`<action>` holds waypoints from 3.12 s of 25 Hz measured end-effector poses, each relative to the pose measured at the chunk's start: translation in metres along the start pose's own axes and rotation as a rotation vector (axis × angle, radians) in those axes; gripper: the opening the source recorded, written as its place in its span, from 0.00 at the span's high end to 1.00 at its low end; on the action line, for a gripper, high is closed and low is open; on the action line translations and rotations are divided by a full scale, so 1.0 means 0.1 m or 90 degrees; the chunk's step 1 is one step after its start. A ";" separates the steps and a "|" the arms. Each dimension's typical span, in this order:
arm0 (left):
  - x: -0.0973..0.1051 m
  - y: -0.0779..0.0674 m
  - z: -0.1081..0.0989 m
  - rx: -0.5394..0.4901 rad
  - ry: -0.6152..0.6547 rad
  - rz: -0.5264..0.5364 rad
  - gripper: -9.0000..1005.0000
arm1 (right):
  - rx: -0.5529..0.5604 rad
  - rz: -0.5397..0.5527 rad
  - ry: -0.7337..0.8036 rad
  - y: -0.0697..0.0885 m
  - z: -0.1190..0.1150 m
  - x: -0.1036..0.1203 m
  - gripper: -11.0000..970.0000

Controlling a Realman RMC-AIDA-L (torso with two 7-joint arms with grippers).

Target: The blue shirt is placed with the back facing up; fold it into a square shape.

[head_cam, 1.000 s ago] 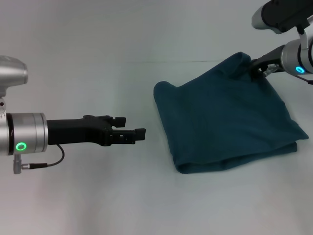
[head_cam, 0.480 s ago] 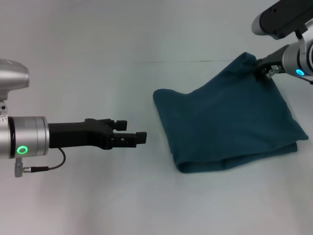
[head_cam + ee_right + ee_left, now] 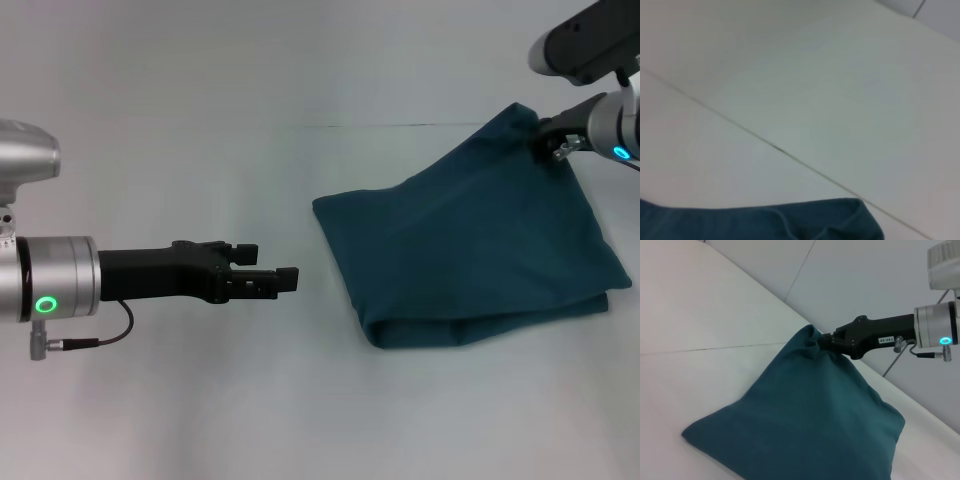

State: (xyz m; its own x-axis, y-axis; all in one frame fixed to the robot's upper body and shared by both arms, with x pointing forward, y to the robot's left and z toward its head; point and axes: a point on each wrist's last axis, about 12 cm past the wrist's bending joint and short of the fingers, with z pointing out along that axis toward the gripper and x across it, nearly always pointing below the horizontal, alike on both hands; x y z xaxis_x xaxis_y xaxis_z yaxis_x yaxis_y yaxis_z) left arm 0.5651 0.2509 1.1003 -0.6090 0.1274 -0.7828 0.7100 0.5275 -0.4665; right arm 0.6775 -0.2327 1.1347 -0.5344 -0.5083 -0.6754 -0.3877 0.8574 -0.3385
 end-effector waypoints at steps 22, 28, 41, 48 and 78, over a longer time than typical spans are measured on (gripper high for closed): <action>0.00 0.03 -0.04 -0.015 -0.007 0.032 0.09 | -0.203 0.116 -0.254 0.09 -0.49 0.65 0.35; 0.04 0.03 -0.04 -0.016 -0.010 0.039 0.09 | -0.254 0.104 -0.329 0.33 -0.42 1.10 0.07; 0.04 0.02 -0.02 -0.013 -0.009 0.038 0.09 | -0.311 0.022 -0.367 0.69 -0.33 1.42 0.32; 0.04 0.02 -0.01 -0.011 -0.009 0.039 0.09 | -0.308 -0.006 -0.313 0.72 -0.24 1.44 0.66; 0.08 0.00 0.02 -0.012 -0.007 0.033 0.09 | -0.373 -0.056 -0.294 0.90 -0.18 1.16 0.99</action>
State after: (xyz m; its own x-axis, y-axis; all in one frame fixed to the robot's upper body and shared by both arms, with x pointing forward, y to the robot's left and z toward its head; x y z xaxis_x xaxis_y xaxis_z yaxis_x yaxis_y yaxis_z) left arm 0.5610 0.2508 1.0930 -0.5675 0.1460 -0.8103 0.7335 0.5367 -0.4170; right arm 0.5673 -0.2163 1.0374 -0.1635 -0.3762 -0.9120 -0.8199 0.5659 -0.0864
